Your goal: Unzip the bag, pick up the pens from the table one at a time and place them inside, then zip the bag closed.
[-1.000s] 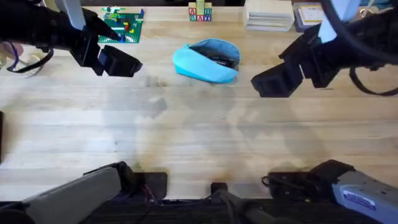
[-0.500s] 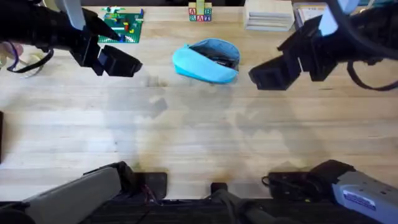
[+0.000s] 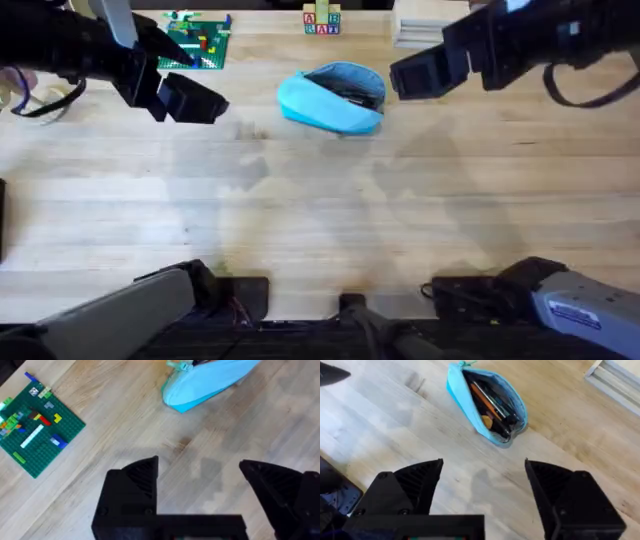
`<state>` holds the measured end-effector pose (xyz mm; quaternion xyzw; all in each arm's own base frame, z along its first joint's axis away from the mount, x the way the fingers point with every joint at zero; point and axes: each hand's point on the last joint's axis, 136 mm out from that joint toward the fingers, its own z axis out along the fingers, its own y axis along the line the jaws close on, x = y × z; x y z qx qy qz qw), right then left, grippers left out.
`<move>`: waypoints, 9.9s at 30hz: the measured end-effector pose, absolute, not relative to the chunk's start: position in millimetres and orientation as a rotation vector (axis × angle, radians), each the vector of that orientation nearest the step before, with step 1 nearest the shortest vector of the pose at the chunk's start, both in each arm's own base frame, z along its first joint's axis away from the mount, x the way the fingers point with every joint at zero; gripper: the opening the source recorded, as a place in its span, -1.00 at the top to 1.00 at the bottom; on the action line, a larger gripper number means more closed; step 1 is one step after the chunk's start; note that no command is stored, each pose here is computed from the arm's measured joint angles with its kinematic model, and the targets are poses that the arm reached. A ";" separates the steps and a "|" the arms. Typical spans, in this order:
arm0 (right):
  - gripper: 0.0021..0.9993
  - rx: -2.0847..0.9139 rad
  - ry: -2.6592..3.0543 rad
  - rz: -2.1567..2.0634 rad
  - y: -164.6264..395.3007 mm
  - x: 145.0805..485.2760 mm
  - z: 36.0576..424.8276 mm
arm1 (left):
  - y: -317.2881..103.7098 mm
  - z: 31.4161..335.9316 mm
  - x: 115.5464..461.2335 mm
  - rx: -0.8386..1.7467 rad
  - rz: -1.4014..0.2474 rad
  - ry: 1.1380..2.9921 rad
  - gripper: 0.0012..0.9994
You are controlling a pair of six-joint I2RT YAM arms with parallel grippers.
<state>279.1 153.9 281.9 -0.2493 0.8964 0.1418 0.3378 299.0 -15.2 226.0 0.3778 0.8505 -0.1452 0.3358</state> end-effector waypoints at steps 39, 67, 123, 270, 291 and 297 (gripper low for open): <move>-1.00 -0.846 2.316 0.350 255.2 327.5 275.5 | -15.2 226.0 298.9 0.985 -0.379 2.219 -0.99; -1.00 -0.677 2.311 0.245 282.8 349.8 277.0 | -15.2 226.0 298.9 0.985 -0.379 2.219 -0.99; -0.99 -0.634 2.398 0.189 315.5 411.6 203.6 | -15.2 226.0 298.9 0.985 -0.379 2.219 -0.99; -0.99 -0.575 2.512 0.145 307.2 409.7 190.5 | -15.2 226.0 298.9 0.985 -0.379 2.219 -0.99; -1.00 -0.581 2.513 0.146 308.7 408.2 190.3 | -15.2 226.0 298.9 0.985 -0.379 2.219 -0.99; -0.99 -0.585 2.471 0.176 320.1 410.5 196.1 | -15.2 226.0 298.9 0.985 -0.379 2.219 -0.99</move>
